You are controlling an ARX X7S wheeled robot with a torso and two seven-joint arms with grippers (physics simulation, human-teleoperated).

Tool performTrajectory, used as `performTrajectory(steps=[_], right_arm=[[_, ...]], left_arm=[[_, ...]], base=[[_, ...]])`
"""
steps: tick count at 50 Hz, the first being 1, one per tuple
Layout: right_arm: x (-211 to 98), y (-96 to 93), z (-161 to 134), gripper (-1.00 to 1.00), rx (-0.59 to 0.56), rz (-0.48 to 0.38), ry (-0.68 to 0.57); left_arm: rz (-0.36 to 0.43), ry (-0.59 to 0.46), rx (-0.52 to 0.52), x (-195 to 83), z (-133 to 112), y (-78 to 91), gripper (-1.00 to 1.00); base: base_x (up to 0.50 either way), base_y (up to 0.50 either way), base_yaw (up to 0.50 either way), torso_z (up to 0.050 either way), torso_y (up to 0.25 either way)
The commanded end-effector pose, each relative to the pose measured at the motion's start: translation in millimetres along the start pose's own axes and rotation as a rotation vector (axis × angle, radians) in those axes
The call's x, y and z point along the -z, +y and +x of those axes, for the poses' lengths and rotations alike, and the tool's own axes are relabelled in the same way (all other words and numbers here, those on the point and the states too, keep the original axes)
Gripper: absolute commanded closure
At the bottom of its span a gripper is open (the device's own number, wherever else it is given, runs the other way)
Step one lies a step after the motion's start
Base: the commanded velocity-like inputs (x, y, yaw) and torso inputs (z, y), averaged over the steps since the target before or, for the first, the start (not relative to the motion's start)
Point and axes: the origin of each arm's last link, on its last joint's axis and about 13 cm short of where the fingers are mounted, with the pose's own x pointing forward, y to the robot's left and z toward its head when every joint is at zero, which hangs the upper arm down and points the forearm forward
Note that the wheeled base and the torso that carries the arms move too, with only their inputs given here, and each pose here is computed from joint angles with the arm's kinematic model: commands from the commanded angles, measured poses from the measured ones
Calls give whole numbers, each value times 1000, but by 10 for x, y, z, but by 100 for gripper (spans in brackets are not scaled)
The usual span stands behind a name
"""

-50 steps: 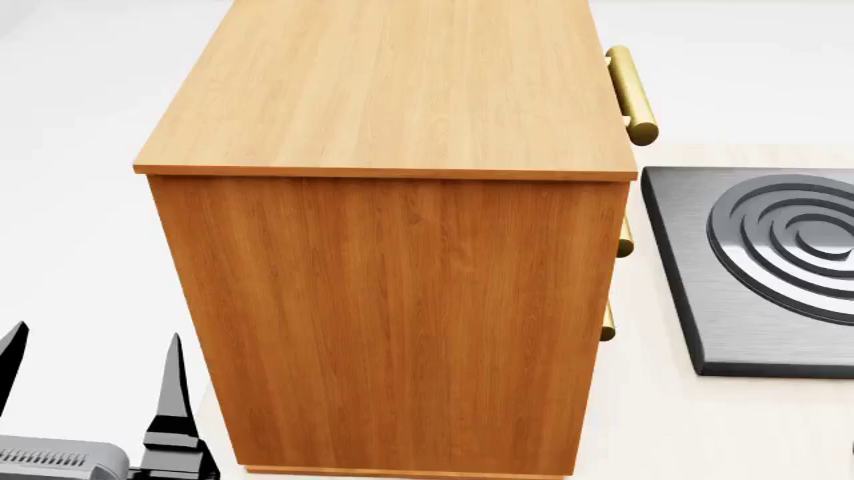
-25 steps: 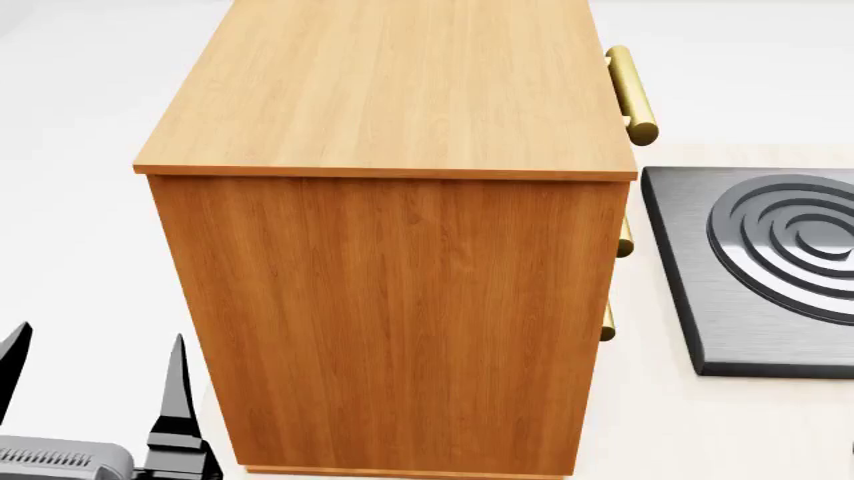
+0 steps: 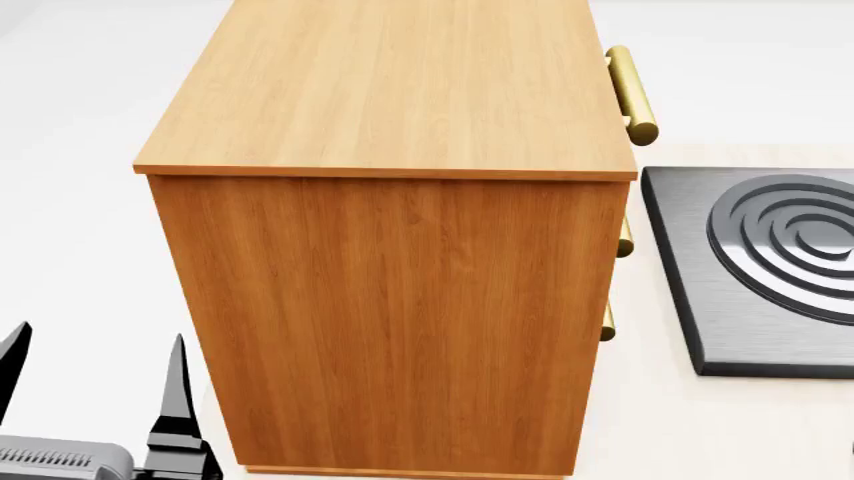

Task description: Put the bowl on the top of the cabinet.

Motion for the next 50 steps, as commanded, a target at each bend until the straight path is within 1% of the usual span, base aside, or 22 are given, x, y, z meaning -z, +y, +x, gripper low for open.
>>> performTrajectory(steps=[1,22,50], right_arm=[[23,7,25,-100,2,0,4],[53,-10,60,-100,22,-8,6],[61,4,103,-100,17,-13,9]], left_arm=[[1,0,0,-8,-1,-1,-100],[1,-1,-1,-6,-1,1,-100],[0,0,-2,-2,-7,-2,-100]], base=[[0,0,0,0,0],[0,0,0,0,0],[0,0,0,0,0]])
